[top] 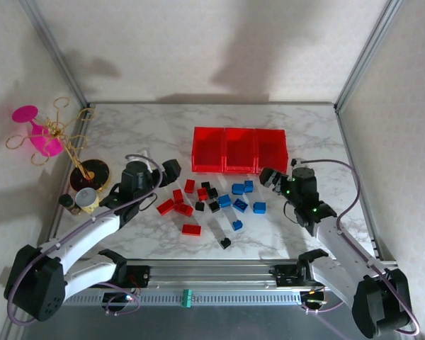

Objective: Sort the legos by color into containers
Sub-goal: Pick up the lego from the center of the table.

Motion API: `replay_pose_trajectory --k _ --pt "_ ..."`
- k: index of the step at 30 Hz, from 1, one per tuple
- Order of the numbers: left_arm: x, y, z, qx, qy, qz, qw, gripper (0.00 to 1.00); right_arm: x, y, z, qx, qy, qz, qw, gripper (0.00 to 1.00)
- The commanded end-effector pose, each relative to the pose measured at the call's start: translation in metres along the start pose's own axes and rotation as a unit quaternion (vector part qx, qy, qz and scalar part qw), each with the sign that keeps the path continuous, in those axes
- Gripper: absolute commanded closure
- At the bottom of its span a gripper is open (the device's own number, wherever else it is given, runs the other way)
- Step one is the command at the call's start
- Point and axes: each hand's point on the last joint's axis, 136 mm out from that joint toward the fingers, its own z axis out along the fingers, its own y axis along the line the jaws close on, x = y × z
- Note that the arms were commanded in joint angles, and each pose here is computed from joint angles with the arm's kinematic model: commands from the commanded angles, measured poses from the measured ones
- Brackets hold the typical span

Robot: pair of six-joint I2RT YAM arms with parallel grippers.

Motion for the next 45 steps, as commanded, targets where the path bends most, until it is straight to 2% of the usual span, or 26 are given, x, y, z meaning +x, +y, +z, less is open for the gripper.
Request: replay_pose_trajectory --k 1,10,18,28,36,42,45 --pt "0.026 -0.011 0.003 -0.017 0.065 0.022 0.998 0.01 0.033 0.008 -0.003 -0.008 0.048 0.012 0.999 0.01" --pt "0.083 -0.041 0.015 -0.037 0.163 0.119 0.979 0.01 0.078 0.039 -0.005 -0.022 0.115 -0.009 0.993 0.01" --pt "0.128 -0.068 0.015 -0.055 0.207 0.148 0.966 0.11 0.109 0.041 -0.006 0.0 0.169 -0.03 0.985 0.01" --pt "0.18 -0.071 0.025 -0.087 0.252 0.178 0.947 0.27 0.103 0.039 -0.012 0.003 0.161 -0.034 0.986 0.01" --pt "0.201 -0.072 0.04 -0.087 0.266 0.16 0.946 0.35 0.097 0.035 -0.019 0.014 0.15 -0.028 0.988 0.02" --pt "0.204 -0.081 0.05 -0.079 0.259 0.132 0.954 0.39 0.092 0.038 -0.022 0.005 0.142 -0.025 0.99 0.01" --pt "0.205 -0.077 0.055 -0.1 0.255 0.144 0.951 0.41 0.09 0.039 -0.023 0.003 0.14 -0.026 0.99 0.01"
